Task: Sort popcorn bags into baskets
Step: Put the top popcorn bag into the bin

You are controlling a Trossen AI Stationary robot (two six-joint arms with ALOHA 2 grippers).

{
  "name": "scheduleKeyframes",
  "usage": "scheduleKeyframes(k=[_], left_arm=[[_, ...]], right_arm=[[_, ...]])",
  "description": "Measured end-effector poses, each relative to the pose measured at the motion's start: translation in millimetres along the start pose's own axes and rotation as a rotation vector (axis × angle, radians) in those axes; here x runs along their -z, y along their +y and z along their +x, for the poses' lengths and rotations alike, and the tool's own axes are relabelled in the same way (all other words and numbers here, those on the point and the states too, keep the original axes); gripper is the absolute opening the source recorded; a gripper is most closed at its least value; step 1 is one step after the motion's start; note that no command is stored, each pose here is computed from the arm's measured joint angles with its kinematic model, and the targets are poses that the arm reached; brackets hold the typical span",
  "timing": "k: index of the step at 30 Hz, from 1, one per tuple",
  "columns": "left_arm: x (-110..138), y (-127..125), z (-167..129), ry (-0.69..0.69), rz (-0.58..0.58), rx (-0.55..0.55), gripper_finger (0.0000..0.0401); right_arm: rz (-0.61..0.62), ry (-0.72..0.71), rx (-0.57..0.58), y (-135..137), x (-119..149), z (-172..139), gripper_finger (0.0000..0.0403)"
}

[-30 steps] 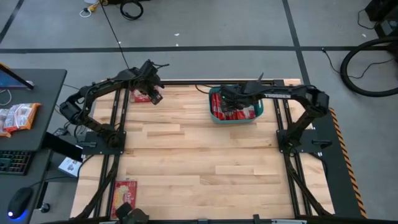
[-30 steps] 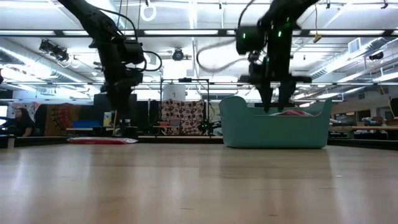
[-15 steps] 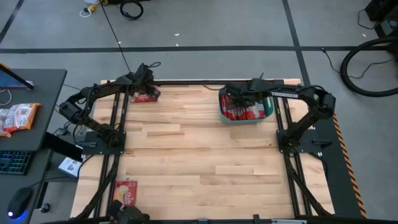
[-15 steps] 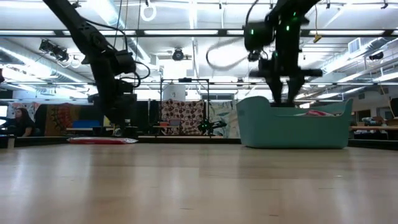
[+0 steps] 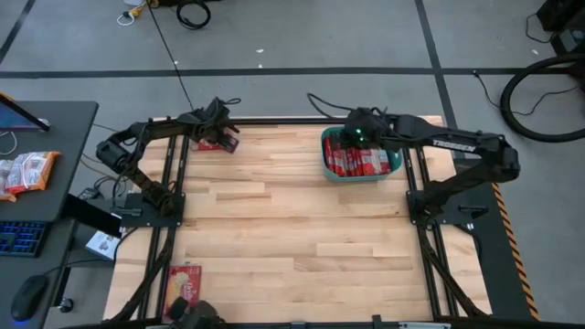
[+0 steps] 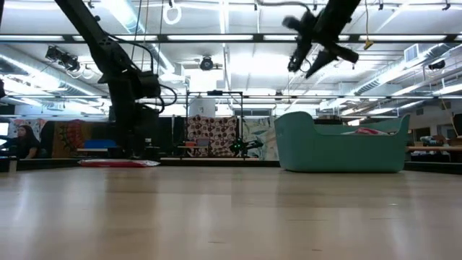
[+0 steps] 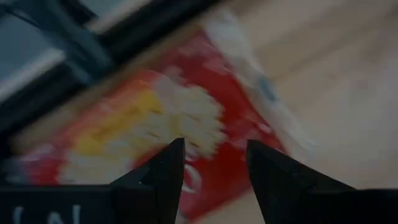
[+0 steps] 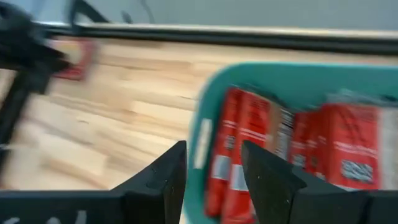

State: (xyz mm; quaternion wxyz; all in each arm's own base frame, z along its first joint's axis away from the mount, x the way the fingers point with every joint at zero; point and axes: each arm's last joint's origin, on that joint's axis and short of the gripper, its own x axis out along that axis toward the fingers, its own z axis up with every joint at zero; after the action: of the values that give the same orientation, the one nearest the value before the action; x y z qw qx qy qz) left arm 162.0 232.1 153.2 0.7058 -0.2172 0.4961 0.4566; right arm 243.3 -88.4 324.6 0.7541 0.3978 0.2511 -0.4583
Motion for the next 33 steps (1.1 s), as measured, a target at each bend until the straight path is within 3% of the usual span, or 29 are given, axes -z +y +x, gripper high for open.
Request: scheduleKeyframes(k=[4, 10, 17, 20, 22, 26, 30, 33], left_arm=[[3, -14, -2, 0.026, 0.035, 0.152, 0.0176], [12, -44, 12, 0.120, 0.121, 0.293, 0.0176], [24, -90, 0, 0.200, 0.215, 0.567, 0.0176], [24, -100, -17, 0.225, 0.270, 0.588, 0.0176], [9, -99, -30, 0.141, 0.279, 0.525, 0.0176], [-4, -87, -34, 0.114, 0.277, 0.214, 0.0176], [-16, -62, -29, 0.045, 0.188, -0.067, 0.0176], [-16, -45, -21, 0.024, 0.104, -0.179, 0.0176]], right_arm=[[-0.070, -0.050, -0.122, 15, 7, -13, 0.0158], [-0.128, -0.077, -0.269, 36, 20, -23, 0.0158], [-0.188, -0.050, -0.313, 45, 35, -29, 0.0158], [-0.200, -0.044, -0.319, 46, 38, -30, 0.0158], [-0.205, -0.033, -0.328, 46, 39, -31, 0.0158], [-0.219, -0.012, -0.347, 48, 43, -33, 0.0158], [-0.241, 0.003, -0.364, 50, 50, -37, 0.0158], [-0.281, 0.020, -0.370, 51, 56, -39, 0.0158]])
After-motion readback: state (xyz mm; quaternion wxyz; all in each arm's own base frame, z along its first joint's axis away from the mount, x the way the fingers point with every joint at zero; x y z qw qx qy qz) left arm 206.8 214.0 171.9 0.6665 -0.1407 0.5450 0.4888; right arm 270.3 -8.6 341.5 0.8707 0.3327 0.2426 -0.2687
